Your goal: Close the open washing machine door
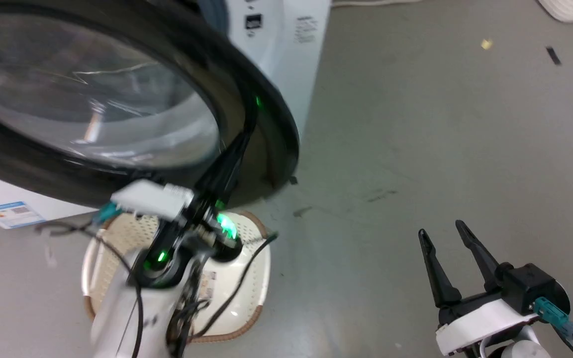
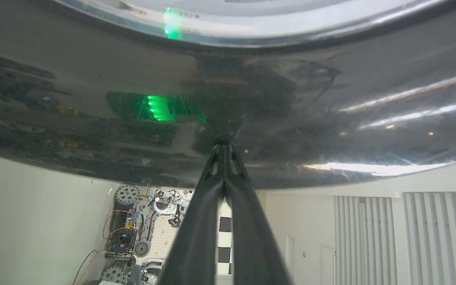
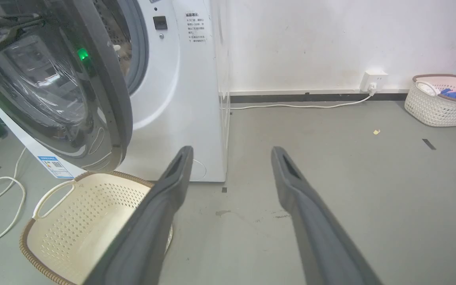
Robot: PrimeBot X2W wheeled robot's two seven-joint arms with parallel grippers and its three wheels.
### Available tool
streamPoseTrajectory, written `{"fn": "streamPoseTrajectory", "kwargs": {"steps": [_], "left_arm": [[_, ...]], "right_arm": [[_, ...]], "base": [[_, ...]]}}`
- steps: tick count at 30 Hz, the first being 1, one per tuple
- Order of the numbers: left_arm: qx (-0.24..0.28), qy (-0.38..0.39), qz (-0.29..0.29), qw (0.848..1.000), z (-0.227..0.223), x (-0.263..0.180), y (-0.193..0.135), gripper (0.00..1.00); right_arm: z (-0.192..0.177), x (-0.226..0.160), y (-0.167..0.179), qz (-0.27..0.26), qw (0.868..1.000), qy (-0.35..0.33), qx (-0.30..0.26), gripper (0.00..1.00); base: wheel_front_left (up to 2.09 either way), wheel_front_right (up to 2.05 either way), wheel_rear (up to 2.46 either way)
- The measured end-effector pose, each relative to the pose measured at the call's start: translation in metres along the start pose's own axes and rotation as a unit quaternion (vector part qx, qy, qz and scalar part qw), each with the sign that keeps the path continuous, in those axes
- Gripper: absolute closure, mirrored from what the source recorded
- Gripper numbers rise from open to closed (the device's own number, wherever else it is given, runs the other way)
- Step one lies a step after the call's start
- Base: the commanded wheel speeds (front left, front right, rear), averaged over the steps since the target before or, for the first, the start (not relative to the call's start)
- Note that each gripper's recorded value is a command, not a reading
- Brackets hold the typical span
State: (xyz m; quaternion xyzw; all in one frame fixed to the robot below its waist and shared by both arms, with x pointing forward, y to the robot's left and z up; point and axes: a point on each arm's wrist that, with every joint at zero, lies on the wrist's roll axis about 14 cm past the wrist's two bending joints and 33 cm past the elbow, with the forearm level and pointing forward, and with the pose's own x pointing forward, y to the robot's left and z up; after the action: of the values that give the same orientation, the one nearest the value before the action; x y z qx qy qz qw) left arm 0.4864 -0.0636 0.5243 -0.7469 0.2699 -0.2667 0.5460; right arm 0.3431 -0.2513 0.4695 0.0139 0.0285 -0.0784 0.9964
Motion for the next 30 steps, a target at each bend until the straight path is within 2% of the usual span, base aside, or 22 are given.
{"fn": "streamPoseTrajectory", "kwargs": {"steps": [7, 12, 15, 16, 17, 18, 21, 23, 24, 27, 30], "left_arm": [[0.014, -0.041, 0.003, 0.999, 0.012, 0.033, -0.005, 1.00], [0.038, -0.044, 0.014, 0.998, 0.011, 0.029, -0.004, 1.00], [0.067, -0.043, -0.002, 0.997, 0.009, 0.017, -0.017, 1.00], [0.081, -0.045, -0.007, 0.996, 0.010, 0.009, -0.021, 0.92], [0.087, -0.050, -0.013, 0.995, 0.011, 0.000, -0.024, 0.22], [0.094, -0.058, -0.017, 0.994, 0.013, -0.011, -0.027, 0.00], [0.150, -0.083, -0.017, 0.985, 0.020, -0.048, -0.031, 0.00], [0.215, -0.111, -0.008, 0.970, 0.029, -0.076, -0.034, 0.00], [0.264, -0.131, 0.001, 0.956, 0.037, -0.092, -0.036, 0.00], [0.409, -0.195, 0.030, 0.891, 0.061, -0.140, -0.041, 0.00], [0.502, -0.230, 0.049, 0.833, 0.070, -0.179, -0.045, 0.00]], "right_arm": [[-0.006, 0.000, 0.006, 0.006, 1.000, 0.010, 0.001, 0.00], [0.001, 0.005, 0.014, 0.021, 1.000, -0.002, 0.000, 0.00], [0.007, 0.008, 0.021, 0.031, 0.999, -0.014, 0.002, 0.00], [0.010, 0.008, 0.023, 0.034, 0.999, -0.019, 0.002, 0.00], [0.013, 0.009, 0.025, 0.038, 0.999, -0.023, 0.001, 0.00], [0.014, 0.008, 0.028, 0.042, 0.999, -0.025, 0.002, 0.00], [0.015, 0.006, 0.037, 0.059, 0.998, -0.029, 0.002, 0.00], [0.015, 0.005, 0.045, 0.073, 0.997, -0.031, 0.002, 0.00], [0.016, 0.004, 0.050, 0.082, 0.996, -0.032, 0.002, 0.00], [0.021, 0.005, 0.063, 0.106, 0.994, -0.041, 0.000, 0.00], [0.028, 0.005, 0.075, 0.127, 0.990, -0.053, -0.001, 0.00]], "base": [[0.00, 0.00, 0.00], [0.00, 0.00, 0.00], [0.00, 0.00, 0.00], [0.00, 0.00, 0.00], [0.00, 0.00, 0.00], [0.00, 0.00, 0.00], [0.00, 0.00, 0.00], [0.00, 0.00, 0.00], [0.00, 0.00, 0.00], [0.00, 0.00, 0.00], [0.00, 0.00, 0.00]]}}
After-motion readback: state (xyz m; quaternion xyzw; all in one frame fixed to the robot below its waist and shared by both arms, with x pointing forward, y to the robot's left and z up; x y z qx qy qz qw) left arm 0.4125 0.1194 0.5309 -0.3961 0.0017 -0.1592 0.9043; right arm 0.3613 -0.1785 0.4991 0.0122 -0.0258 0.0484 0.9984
